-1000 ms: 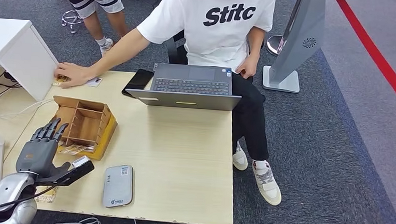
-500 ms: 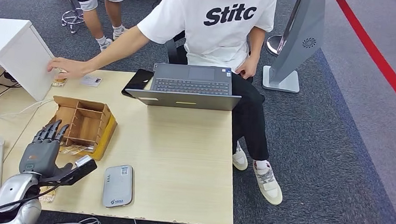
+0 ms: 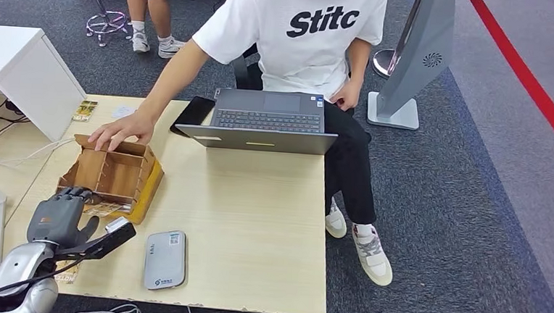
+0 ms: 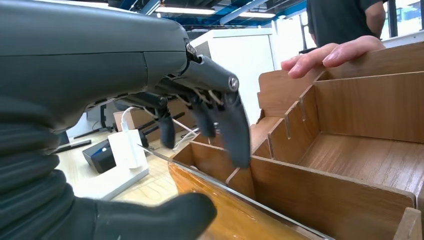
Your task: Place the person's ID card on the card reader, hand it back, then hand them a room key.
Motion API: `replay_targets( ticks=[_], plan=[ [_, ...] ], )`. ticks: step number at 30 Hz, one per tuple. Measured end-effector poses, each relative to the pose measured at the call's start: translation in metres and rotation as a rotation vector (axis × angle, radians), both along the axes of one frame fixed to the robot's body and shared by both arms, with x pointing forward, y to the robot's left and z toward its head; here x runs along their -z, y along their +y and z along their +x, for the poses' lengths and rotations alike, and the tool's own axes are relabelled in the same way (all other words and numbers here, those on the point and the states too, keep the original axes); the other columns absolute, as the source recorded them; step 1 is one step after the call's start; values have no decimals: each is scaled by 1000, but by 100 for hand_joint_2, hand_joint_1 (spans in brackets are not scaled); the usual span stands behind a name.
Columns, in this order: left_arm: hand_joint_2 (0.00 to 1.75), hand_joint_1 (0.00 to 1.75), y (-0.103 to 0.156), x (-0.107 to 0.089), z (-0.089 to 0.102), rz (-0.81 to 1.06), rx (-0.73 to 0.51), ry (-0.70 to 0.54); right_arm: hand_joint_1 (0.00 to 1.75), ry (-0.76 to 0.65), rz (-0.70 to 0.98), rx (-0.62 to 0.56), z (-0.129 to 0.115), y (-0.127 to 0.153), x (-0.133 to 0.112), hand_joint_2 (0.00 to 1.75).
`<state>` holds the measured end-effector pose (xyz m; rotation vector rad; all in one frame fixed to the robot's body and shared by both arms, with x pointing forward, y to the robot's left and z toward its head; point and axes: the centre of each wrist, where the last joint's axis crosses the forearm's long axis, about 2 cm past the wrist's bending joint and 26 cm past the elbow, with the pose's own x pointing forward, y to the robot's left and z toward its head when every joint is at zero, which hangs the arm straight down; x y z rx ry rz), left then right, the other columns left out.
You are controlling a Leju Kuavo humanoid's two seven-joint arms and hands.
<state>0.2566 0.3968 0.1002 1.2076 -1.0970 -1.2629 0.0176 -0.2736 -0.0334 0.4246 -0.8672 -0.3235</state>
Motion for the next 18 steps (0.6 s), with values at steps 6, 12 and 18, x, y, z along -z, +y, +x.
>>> replay_targets(
  ticks=[6, 12, 18],
  plan=[
    [175, 175, -2, -2, 1, 21, -9, -18, 0, -4, 3, -8, 0, 1, 0, 175],
    [175, 175, -5, -5, 3, 23, -16, -32, 0, -5, 6, -4, 0, 1, 0, 175],
    [175, 175, -9, -18, 10, -13, -10, -98, 0, -8, 9, -11, -1, 2, -1, 175]
  ],
)
